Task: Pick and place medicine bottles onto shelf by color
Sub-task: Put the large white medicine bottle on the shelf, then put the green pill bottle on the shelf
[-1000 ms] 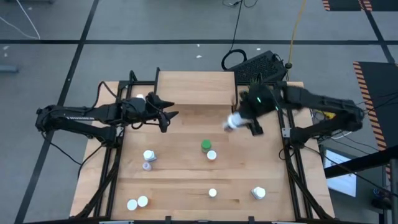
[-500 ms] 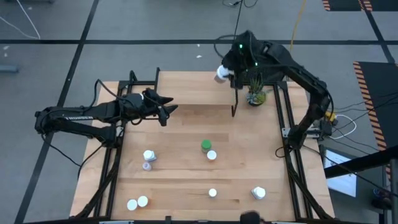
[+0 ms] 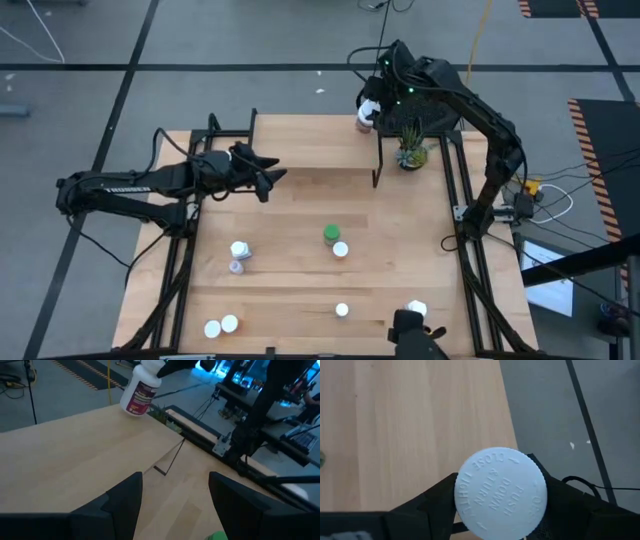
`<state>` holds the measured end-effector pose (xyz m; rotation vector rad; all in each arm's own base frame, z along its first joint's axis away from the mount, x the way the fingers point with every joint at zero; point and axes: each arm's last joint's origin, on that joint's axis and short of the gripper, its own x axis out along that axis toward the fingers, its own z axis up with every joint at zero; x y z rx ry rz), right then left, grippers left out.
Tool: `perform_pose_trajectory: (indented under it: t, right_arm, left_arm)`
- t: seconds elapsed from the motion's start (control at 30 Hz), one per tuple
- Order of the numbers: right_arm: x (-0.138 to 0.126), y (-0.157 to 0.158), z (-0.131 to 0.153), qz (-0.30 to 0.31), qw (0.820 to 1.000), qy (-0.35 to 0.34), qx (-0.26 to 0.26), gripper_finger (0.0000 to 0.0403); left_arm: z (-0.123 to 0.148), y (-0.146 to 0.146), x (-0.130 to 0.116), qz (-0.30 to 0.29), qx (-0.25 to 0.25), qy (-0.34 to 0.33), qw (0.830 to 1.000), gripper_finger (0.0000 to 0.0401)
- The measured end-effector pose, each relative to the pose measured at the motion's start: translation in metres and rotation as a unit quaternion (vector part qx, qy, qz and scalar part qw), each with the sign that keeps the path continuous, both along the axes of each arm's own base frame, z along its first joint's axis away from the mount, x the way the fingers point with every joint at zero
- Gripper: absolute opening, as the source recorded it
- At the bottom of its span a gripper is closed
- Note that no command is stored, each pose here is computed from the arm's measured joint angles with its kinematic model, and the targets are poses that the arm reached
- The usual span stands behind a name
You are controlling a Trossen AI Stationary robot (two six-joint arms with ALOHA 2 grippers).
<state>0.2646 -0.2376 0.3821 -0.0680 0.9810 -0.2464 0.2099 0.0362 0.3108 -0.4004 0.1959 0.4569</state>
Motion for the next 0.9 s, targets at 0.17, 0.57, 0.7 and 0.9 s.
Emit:
perform_pose_trajectory:
  t: [0.17,0.57,0.7,0.9]
  right_arm:
    - [0.004,-0.003,-0.011,-0.009,1.000,-0.005,0.003,0.0243]
    - [-0.001,0.000,-0.002,-0.023,0.999,-0.018,-0.017,0.0300]
    - [-0.006,0.004,0.014,-0.044,0.997,-0.049,-0.050,0.0314]
    - [-0.021,0.028,0.045,-0.070,0.990,-0.112,-0.051,0.0312]
  left_arm:
    - [0.000,0.000,0.000,0.001,0.001,-0.002,1.000,0.0232]
    - [0.001,0.000,0.000,0.000,0.002,-0.002,1.000,0.0232]
    - [0.001,0.000,0.000,0.000,0.003,-0.002,1.000,0.0232]
    - [0.001,0.000,0.000,-0.005,0.016,0.003,1.000,0.0232]
